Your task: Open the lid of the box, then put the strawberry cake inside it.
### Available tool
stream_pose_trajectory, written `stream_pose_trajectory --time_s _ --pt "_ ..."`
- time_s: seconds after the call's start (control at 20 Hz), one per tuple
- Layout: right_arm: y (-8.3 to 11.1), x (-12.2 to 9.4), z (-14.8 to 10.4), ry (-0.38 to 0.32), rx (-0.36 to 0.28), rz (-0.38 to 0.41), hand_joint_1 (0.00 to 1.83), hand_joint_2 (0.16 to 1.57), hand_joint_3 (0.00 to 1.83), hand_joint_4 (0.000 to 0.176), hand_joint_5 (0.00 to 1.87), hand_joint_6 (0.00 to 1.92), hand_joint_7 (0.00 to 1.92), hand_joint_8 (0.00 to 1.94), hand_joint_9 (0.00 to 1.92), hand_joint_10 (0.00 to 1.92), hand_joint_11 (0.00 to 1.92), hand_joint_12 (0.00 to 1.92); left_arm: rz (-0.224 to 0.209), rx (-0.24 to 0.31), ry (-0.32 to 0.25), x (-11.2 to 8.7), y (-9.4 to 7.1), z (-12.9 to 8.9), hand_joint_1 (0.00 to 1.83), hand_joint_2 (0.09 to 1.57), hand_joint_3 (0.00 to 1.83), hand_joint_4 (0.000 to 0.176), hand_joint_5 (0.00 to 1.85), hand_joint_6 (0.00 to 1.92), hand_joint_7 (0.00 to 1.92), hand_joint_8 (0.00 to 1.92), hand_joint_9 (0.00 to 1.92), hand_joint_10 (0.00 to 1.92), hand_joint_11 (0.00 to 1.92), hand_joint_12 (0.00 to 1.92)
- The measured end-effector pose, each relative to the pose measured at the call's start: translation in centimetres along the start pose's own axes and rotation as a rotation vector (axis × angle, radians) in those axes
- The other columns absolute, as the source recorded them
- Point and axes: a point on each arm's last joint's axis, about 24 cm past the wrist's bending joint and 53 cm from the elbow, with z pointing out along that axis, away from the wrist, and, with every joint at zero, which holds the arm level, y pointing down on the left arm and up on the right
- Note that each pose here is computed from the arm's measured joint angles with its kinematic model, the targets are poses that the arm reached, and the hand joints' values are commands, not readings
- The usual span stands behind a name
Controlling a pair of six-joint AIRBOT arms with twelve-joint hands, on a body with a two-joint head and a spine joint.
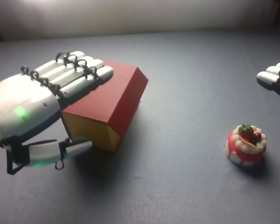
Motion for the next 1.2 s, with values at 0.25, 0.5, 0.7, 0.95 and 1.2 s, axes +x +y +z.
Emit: stream_pose_trajectory --time_s 0.25,0.5,0.7,0.95,1.2 --pt "-0.5 0.0 -0.2 -0.003 0.017 0.007 0.46 1.29 0.01 0.000 0.00 0.00 0.00 0.00 0.00 0.00 0.00 0.00 -0.014 -0.007 -0.002 0.4 0.6 0.9 0.64 1.22 0.01 0.039 0.00 0.00 0.00 0.00 0.00 0.00 0.00 0.00" --pt "-0.8 0.4 -0.3 0.003 0.026 0.014 0.40 1.30 0.01 0.000 0.00 0.00 0.00 0.00 0.00 0.00 0.00 0.00 -0.051 -0.018 -0.019 1.1 1.4 3.2 0.76 1.19 0.00 0.169 0.00 0.00 0.00 0.00 0.00 0.00 0.00 0.00" --pt "-1.1 0.6 -0.4 0.006 0.035 0.025 0.44 1.31 0.01 0.000 0.00 0.00 0.00 0.00 0.00 0.00 0.00 0.00 -0.077 -0.058 0.005 2.6 2.6 4.2 0.86 1.19 0.00 0.176 0.00 0.00 0.00 0.00 0.00 0.00 0.00 0.00" --pt "-1.1 0.5 -0.4 0.001 0.037 0.034 0.48 1.31 0.01 0.000 0.00 0.00 0.00 0.00 0.00 0.00 0.00 0.00 -0.123 -0.102 -0.010 3.0 4.0 4.7 0.81 1.21 0.00 0.175 0.00 0.00 0.00 0.00 0.00 0.00 0.00 0.00" --pt "-1.4 0.7 -0.6 -0.001 0.047 0.046 0.51 1.31 0.00 0.000 0.00 0.00 0.00 0.00 0.00 0.00 0.00 0.00 -0.182 -0.077 -0.121 0.7 3.7 4.5 0.74 1.25 0.02 0.174 0.00 0.00 0.00 0.00 0.00 0.00 0.00 0.00"
